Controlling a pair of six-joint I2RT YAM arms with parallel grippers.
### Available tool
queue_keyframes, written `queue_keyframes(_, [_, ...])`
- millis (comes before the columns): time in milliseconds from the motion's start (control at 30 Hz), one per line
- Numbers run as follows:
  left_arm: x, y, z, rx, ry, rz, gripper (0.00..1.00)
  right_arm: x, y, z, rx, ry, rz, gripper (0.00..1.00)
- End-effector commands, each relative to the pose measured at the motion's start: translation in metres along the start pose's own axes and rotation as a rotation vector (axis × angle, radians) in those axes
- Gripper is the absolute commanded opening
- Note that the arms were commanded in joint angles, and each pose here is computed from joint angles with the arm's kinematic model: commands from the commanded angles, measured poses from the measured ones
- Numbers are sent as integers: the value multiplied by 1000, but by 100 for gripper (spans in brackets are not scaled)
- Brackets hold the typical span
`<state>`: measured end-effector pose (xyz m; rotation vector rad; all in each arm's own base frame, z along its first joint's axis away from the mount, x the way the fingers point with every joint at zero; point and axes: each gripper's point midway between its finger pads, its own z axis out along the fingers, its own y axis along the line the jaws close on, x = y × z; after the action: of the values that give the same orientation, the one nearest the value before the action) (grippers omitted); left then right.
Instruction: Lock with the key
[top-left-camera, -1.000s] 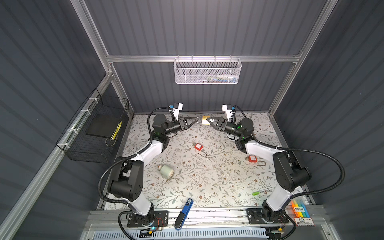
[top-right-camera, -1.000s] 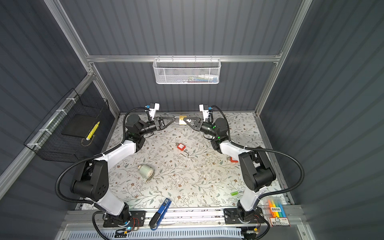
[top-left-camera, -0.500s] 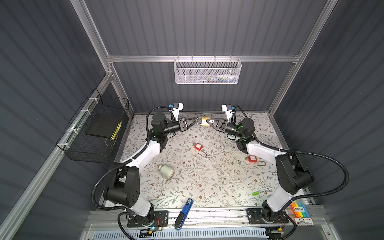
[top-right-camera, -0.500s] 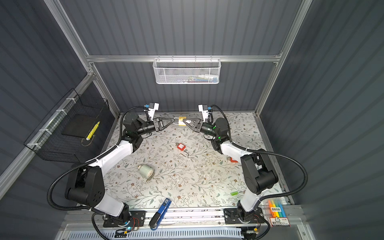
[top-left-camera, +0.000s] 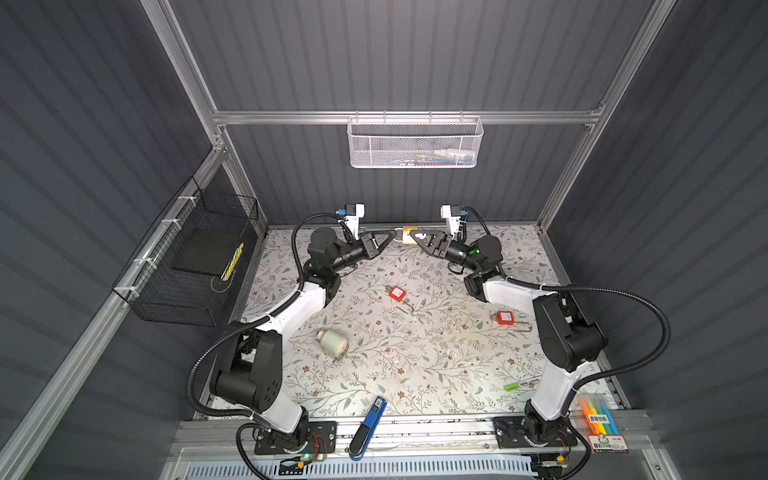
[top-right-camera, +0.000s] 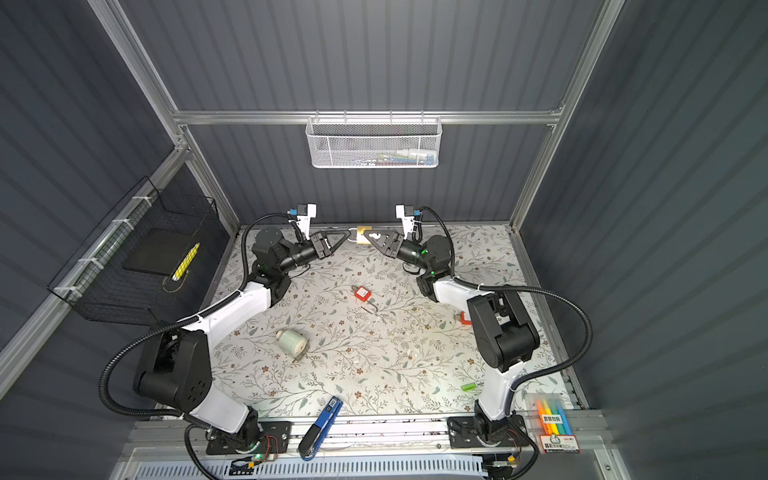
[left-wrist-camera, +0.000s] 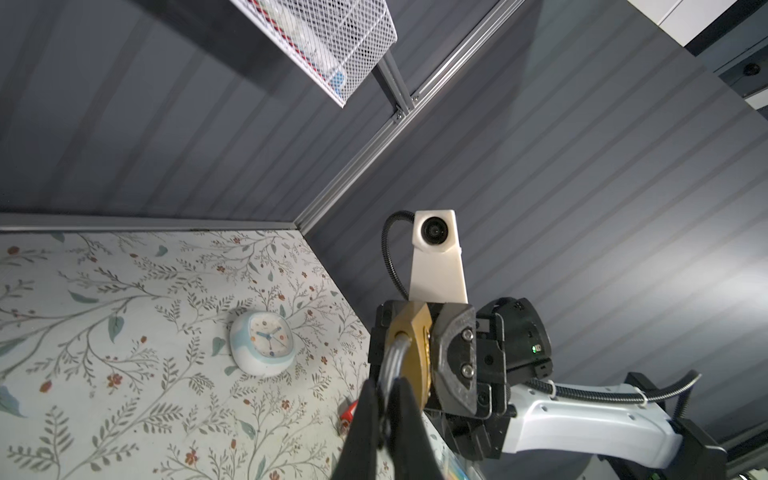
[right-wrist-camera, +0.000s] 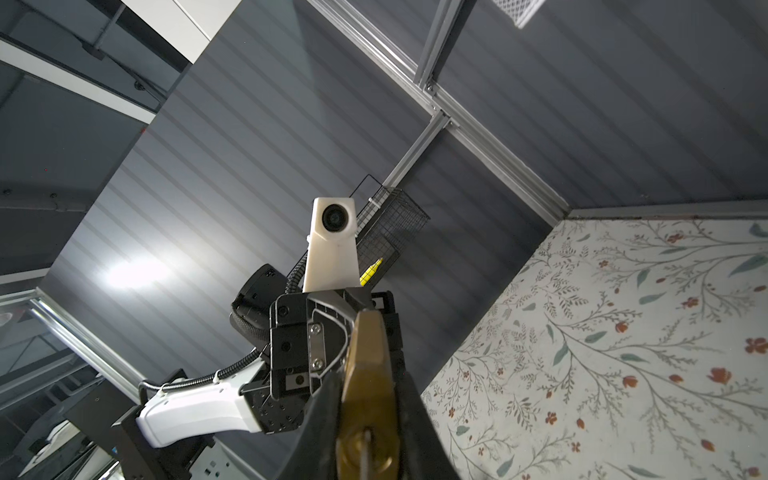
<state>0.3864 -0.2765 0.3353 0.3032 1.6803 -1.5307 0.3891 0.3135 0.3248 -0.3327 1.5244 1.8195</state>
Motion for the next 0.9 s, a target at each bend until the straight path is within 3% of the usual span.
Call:
queue_keyframes(0, [29, -59, 3, 216, 162, 5, 0, 52, 62, 13, -189, 211, -39, 0])
queue_keyframes(200, [11, -41, -7, 203, 144, 0, 0, 47, 60, -5, -163, 197, -11, 0])
queue_keyframes(300, [5, -33, -13, 194, 130, -7, 0, 41, 64, -18, -157, 170, -8, 35])
queue_keyframes(500, [-5, -23, -23, 163, 99, -10, 0, 39, 65, -35, -127, 150, -10, 53])
queue_keyframes(667, [-6, -23, -26, 158, 98, -11, 0, 38, 57, -45, -88, 126, -8, 58])
queue_keyframes(867, [-3, -22, -28, 155, 102, -20, 0, 31, 44, -49, -56, 113, -12, 50])
